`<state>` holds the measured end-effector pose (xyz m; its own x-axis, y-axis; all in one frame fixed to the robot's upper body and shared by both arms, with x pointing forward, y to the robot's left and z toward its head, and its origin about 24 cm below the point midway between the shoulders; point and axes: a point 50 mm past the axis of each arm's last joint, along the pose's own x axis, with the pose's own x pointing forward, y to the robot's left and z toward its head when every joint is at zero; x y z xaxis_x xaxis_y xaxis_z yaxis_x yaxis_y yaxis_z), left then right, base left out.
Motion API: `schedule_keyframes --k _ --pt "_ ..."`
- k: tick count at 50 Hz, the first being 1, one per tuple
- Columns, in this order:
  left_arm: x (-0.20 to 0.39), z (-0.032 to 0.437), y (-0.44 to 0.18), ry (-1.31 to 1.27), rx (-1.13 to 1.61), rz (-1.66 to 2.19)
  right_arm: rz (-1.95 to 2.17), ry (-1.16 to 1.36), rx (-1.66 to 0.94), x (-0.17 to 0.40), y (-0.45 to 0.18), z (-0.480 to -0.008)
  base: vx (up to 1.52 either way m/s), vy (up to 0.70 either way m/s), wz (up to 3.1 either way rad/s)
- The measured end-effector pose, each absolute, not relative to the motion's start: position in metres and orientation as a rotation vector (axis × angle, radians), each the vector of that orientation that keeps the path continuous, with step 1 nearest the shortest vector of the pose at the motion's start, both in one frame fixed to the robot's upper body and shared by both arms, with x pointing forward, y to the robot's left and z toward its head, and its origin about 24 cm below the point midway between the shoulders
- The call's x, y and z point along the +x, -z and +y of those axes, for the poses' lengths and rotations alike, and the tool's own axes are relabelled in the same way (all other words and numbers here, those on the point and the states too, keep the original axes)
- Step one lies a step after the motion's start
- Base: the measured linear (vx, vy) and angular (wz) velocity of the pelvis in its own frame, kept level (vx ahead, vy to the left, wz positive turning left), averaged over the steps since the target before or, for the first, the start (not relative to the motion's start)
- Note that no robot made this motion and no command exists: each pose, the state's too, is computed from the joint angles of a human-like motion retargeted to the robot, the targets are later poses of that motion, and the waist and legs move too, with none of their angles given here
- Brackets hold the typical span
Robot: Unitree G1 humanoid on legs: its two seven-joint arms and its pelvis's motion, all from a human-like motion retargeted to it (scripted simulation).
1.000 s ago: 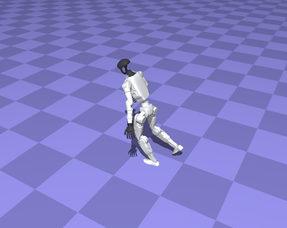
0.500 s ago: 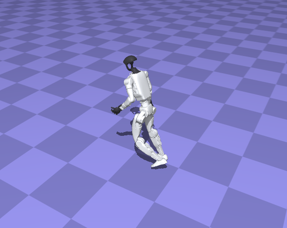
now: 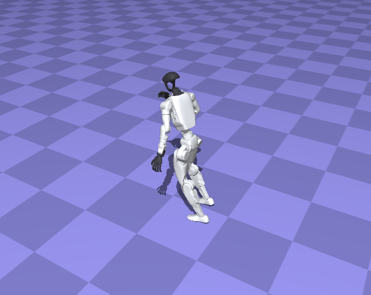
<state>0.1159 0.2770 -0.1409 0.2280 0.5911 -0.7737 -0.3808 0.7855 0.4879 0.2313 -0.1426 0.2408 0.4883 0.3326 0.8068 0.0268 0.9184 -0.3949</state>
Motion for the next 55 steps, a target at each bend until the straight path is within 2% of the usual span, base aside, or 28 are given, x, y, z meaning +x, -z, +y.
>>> schedule_keyframes --k 3,5,7,9,11,13,15,17,20,25,27,30,33,36,38,41,43,46,48,51,55 --pt "0.211 0.235 0.108 -0.447 0.13 0.836 -0.483 -0.332 -0.514 0.234 -0.151 -0.178 1.18 -0.14 1.23" --pt "0.27 0.208 0.063 -0.245 0.163 0.597 -0.028 -0.308 -0.48 0.224 -0.081 -0.219 1.18 -0.21 0.83" --pt "0.314 0.186 -0.004 -0.041 0.259 0.301 0.321 -0.098 -0.416 0.201 -0.017 -0.268 1.12 -0.23 0.1" --pt "0.333 0.167 -0.081 0.107 0.36 -0.036 0.598 0.197 -0.404 0.167 0.041 -0.31 1.08 -0.22 -0.52" --pt "0.323 0.156 -0.145 0.141 0.4 -0.364 0.879 0.515 -0.44 0.124 0.089 -0.336 1.09 -0.19 -0.85" --pt "0.3 0.157 -0.182 0.072 0.365 -0.6 1.133 0.854 -0.418 0.082 0.112 -0.348 1.11 -0.14 -0.99" --pt "0.277 0.167 -0.19 -0.022 0.334 -0.694 1.275 1.145 -0.243 0.056 0.119 -0.346 1.14 -0.09 -1.01" --pt "0.263 0.177 -0.174 -0.052 0.354 -0.643 1.226 1.211 0.005 0.061 0.127 -0.332 1.15 -0.03 -1.08" --pt "0.246 0.196 -0.123 0.018 0.375 -0.393 1.001 0.972 0.136 0.092 0.133 -0.302 1.17 0.06 -1.13" --pt "0.185 0.264 0.0 -0.02 0.358 0.28 0.674 0.451 -0.229 0.161 0.099 -0.255 1.21 0.23 -1.07" --pt "0.15 0.288 0.041 -0.08 0.392 0.53 0.528 0.234 -0.271 0.191 0.073 -0.236 1.2 0.33 -0.74" --pt "0.109 0.311 0.093 -0.225 0.451 0.853 0.271 0.0 -0.135 0.232 0.022 -0.196 1.15 0.35 -0.22" --pt "0.063 0.328 0.13 -0.487 0.483 1.256 0.119 -0.1 0.071 0.249 -0.012 -0.161 1.15 0.36 -0.16" --pt "0.025 0.324 0.138 -0.731 0.382 1.541 0.095 -0.205 -0.066 0.25 -0.018 -0.15 1.07 0.34 -0.33" --pt "0.028 0.308 0.145 -0.785 0.255 1.496 0.095 -0.25 -0.283 0.245 -0.011 -0.155 1.02 0.34 0.12" --pt "0.071 0.284 0.149 -0.691 0.177 1.23 0.216 -0.201 -0.495 0.221 0.025 -0.178 1.07 0.3 0.72" --pt "0.11 0.267 0.143 -0.587 0.209 1.052 0.411 -0.093 -0.51 0.194 0.062 -0.203 1.14 0.22 1.17" --pt "0.183 0.243 0.114 -0.365 0.255 0.796 0.776 0.174 -0.397 0.141 0.107 -0.255 1.21 0.15 1.49" --pt "0.236 0.229 0.078 -0.187 0.307 0.605 0.995 0.39 -0.316 0.101 0.124 -0.29 1.26 0.1 1.49" --pt "0.306 0.207 -0.01 -0.022 0.39 0.228 1.238 0.726 -0.304 0.046 0.129 -0.331 1.23 0.05 0.89" --pt "0.329 0.18 -0.127 -0.04 0.282 -0.282 1.357 1.142 -0.345 0.009 0.119 -0.353 1.16 0.03 0.15"
